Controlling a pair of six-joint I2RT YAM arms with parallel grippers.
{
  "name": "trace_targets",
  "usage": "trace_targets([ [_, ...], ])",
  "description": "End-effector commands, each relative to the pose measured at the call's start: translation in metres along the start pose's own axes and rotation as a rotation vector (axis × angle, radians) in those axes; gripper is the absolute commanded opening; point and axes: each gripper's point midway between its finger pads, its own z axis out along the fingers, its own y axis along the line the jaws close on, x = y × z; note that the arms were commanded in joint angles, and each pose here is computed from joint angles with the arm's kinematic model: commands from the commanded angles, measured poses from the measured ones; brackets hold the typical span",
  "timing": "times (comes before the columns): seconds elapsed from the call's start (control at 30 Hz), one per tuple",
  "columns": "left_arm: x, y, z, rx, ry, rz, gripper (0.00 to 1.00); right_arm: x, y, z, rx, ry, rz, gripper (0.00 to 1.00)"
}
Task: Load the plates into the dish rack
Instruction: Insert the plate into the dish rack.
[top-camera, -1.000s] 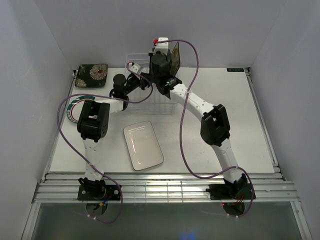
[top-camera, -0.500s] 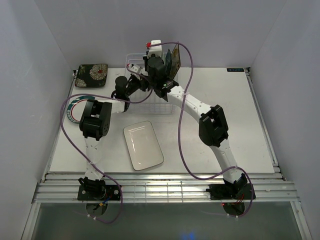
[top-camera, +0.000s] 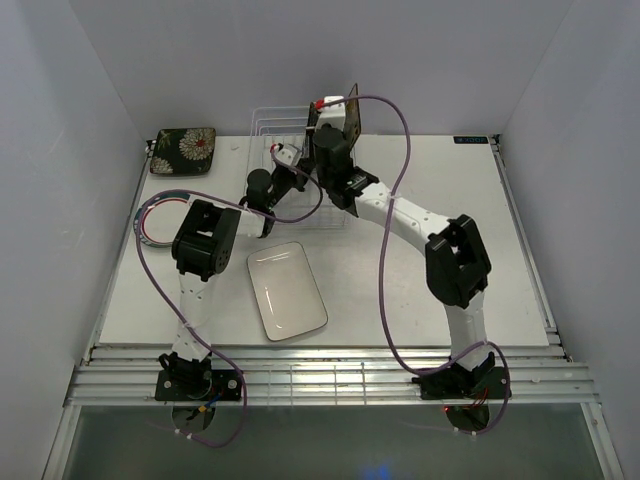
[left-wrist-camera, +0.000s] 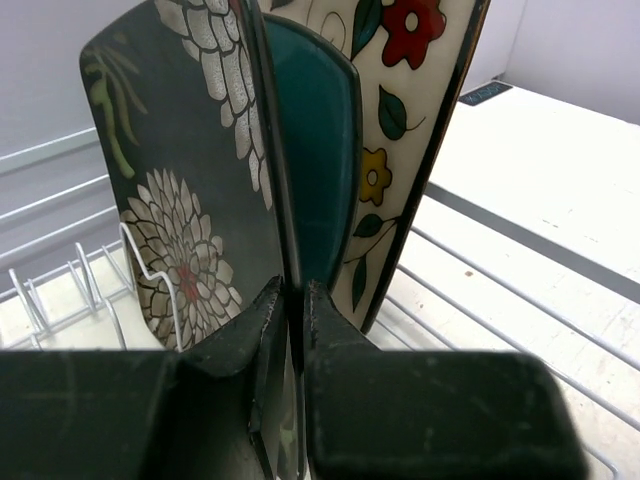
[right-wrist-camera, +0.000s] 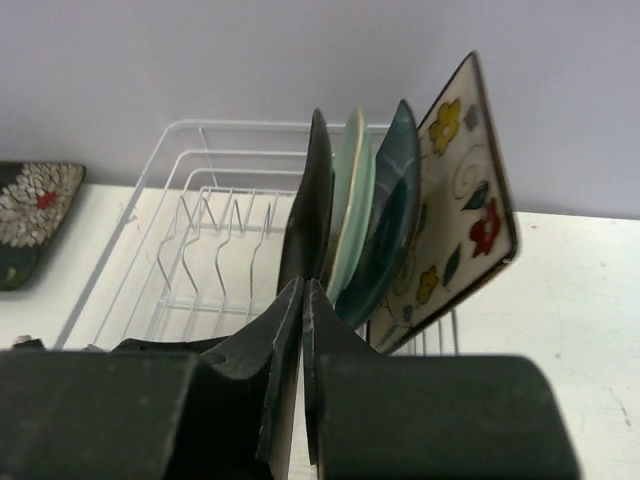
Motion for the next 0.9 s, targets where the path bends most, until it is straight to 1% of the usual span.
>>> trace_targets([
  [0.0,-0.046,-0.008,0.005,0.019,-0.159,0.079,0.00,-0.084,-0.022,-0.032,0.026,-0.154,0.160,0.08],
  [0.1,-0.043,-0.006,0.004,0.010,-0.156,0.078,0.00,-0.094,-0.036,-0.052,0.034,-0.171,0.186,0.08],
  [0.13,-0.041,-0.006,0.004,0.010,-0.155,0.076,0.00,-0.090,-0.039,-0.057,0.036,-0.159,0.185,0.08],
  [0.17,-0.040,-0.005,0.004,0.009,-0.157,0.075,0.00,-0.100,-0.043,-0.065,0.033,-0.170,0.196,0.08],
  [0.23,-0.040,-0.007,0.002,0.028,-0.158,0.065,0.00,-0.103,-0.047,-0.072,0.035,-0.162,0.204,0.08],
  [0.33,-0.039,-0.010,-0.002,0.054,-0.159,0.070,0.00,-0.101,-0.054,-0.083,0.032,-0.136,0.192,0.12],
  [0.43,-0.036,-0.013,-0.009,0.063,-0.151,0.073,0.00,-0.096,-0.061,-0.093,0.045,-0.091,0.177,0.17],
  [0.47,-0.034,-0.013,-0.011,0.066,-0.141,0.070,0.00,-0.088,-0.063,-0.096,0.051,-0.062,0.168,0.21],
  [0.57,-0.034,-0.013,-0.012,0.066,-0.127,0.063,0.00,-0.082,-0.070,-0.104,0.060,-0.041,0.174,0.26],
  [0.6,-0.033,-0.014,-0.012,0.066,-0.124,0.059,0.00,-0.071,-0.073,-0.106,0.063,-0.020,0.165,0.27],
  [0.63,-0.034,-0.014,-0.012,0.066,-0.124,0.059,0.00,-0.074,-0.075,-0.111,0.061,-0.025,0.171,0.27],
  [0.7,-0.032,-0.015,-0.013,0.072,-0.114,0.057,0.01,-0.062,-0.080,-0.115,0.068,-0.005,0.169,0.31],
  [0.87,-0.023,-0.021,-0.020,0.095,-0.088,0.052,0.03,-0.057,-0.091,-0.127,0.067,0.002,0.188,0.32],
])
